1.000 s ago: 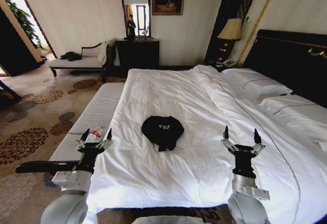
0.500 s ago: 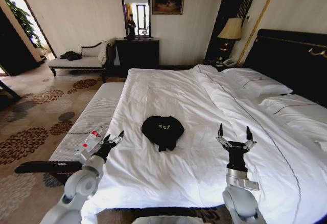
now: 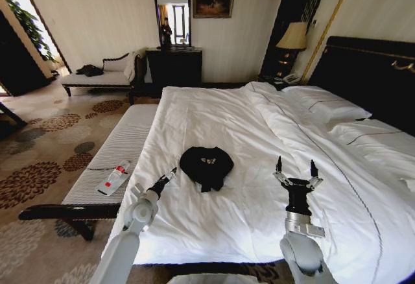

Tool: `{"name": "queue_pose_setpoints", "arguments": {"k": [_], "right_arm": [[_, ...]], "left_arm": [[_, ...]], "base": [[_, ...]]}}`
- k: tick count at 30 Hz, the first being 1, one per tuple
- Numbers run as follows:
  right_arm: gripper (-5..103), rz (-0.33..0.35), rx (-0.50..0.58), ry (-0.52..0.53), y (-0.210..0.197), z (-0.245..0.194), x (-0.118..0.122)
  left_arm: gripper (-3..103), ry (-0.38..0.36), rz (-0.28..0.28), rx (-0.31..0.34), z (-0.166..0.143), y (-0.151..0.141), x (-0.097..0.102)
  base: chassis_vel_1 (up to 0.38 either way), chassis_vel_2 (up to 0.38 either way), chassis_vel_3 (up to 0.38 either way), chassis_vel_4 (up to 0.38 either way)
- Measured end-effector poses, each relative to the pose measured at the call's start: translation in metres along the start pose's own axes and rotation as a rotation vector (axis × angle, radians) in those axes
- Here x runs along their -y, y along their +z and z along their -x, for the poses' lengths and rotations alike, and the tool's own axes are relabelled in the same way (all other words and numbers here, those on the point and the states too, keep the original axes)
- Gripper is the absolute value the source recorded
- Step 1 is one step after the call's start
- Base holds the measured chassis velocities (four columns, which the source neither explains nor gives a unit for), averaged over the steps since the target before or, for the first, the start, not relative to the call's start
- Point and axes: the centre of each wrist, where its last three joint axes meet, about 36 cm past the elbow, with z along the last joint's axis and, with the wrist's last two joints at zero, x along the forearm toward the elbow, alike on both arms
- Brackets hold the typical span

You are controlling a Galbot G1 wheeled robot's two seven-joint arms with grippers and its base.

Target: Fold the clothes on the bed.

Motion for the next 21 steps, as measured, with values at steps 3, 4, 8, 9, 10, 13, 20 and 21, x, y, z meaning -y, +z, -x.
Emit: {"name": "queue_pose_setpoints", "arguments": {"k": [3,4,8,9,10,13,20,21], "right_arm": [[100,-0.001,-0.005,0.001,0.005,0.001,0.000],[100,-0.001,-0.006,0.001,0.006,0.002,0.000],[100,0.000,-0.015,0.001,0.011,0.001,-0.001],[100,0.000,-0.015,0.001,0.011,0.001,-0.001],[100,0.000,-0.017,0.000,0.011,0.000,-0.001],[100,-0.003,-0.026,-0.001,0.011,-0.004,-0.001],[100,-0.011,-0.024,0.001,0.011,-0.003,0.002],[100,-0.011,-0.025,0.002,0.011,-0.003,0.002]], "left_arm": [[100,0.001,-0.032,0.009,0.017,0.007,0.006],[100,0.003,-0.039,0.012,0.021,0.008,0.008],[100,0.026,-0.069,0.037,0.044,0.011,0.024],[100,0.026,-0.069,0.037,0.044,0.011,0.024],[100,0.029,-0.070,0.039,0.047,0.010,0.026],[100,0.037,-0.071,0.040,0.063,0.011,0.036],[100,0.031,-0.057,0.030,0.086,0.011,0.044],[102,0.029,-0.051,0.030,0.089,0.011,0.045]], "base": [[0.000,0.000,0.000,0.000],[0.000,0.000,0.000,0.000],[0.000,0.000,0.000,0.000],[0.000,0.000,0.000,0.000],[0.000,0.000,0.000,0.000],[0.000,0.000,0.000,0.000],[0.000,0.000,0.000,0.000],[0.000,0.000,0.000,0.000]]}}
